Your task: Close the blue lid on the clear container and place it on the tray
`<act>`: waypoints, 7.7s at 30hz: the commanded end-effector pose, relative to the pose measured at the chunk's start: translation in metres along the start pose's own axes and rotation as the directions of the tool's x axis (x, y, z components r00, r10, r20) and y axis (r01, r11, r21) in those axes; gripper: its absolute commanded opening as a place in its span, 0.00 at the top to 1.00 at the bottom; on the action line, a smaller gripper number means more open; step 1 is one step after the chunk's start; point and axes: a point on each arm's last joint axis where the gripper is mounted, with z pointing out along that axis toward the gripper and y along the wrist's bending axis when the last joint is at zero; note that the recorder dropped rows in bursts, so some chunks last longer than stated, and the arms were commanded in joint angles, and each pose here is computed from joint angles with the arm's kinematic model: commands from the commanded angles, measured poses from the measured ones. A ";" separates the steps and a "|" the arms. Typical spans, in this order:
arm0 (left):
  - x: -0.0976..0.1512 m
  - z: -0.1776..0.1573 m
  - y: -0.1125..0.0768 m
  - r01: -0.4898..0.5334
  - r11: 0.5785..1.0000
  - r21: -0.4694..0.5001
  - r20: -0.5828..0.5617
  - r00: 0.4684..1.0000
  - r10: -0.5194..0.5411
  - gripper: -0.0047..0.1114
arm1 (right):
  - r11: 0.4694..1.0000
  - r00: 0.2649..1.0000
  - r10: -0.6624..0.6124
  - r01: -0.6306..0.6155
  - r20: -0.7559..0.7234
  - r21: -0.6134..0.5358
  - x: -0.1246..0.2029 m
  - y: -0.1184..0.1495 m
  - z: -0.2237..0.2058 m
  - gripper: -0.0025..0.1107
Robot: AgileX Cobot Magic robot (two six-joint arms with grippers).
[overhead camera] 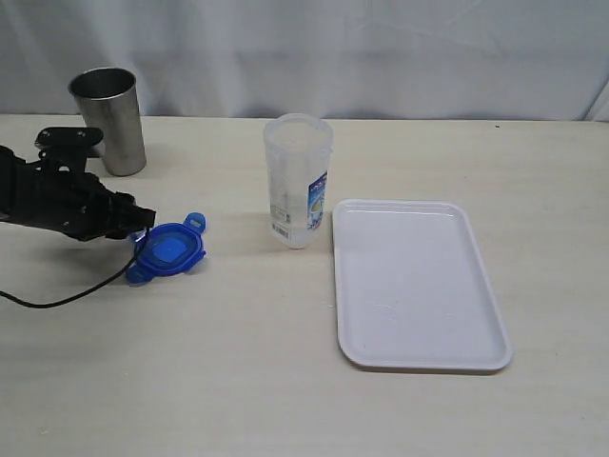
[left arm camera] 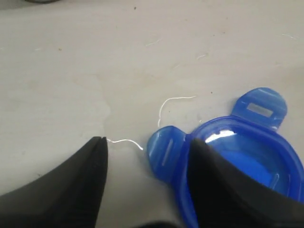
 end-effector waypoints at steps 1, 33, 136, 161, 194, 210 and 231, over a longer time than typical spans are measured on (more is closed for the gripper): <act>0.001 0.005 -0.007 -0.027 0.997 0.077 0.005 1.000 0.027 0.55 | 1.000 1.000 0.001 -0.001 0.004 -0.001 0.000 0.000 0.000 0.94; -0.005 -0.018 -0.012 -0.047 0.995 0.086 0.050 0.998 0.043 0.96 | 1.000 1.000 0.001 -0.001 0.004 -0.001 0.000 0.000 0.000 0.94; -0.117 -0.099 -0.169 -0.640 0.743 -0.197 0.421 0.629 0.653 0.96 | 1.000 1.000 0.001 -0.001 0.004 -0.001 0.000 0.000 0.000 0.94; -0.091 -0.116 -0.238 -0.741 0.534 -0.408 0.333 0.424 0.842 0.96 | 1.000 1.000 0.001 -0.001 0.004 -0.001 0.000 0.000 0.000 0.94; -0.067 -0.109 -0.247 -0.821 0.339 -0.460 0.263 0.238 0.935 0.96 | 1.000 1.000 0.001 -0.001 0.004 -0.001 0.000 0.000 0.000 0.94; -0.046 -0.105 -0.250 -0.840 0.261 -0.475 0.211 0.179 0.961 0.96 | 1.000 1.000 0.001 -0.001 0.004 -0.001 0.000 0.000 0.000 0.94; -0.035 -0.101 -0.253 -0.872 0.281 -0.401 0.233 0.199 0.952 0.96 | 1.000 1.000 0.001 -0.001 0.004 -0.001 0.000 0.000 0.000 0.94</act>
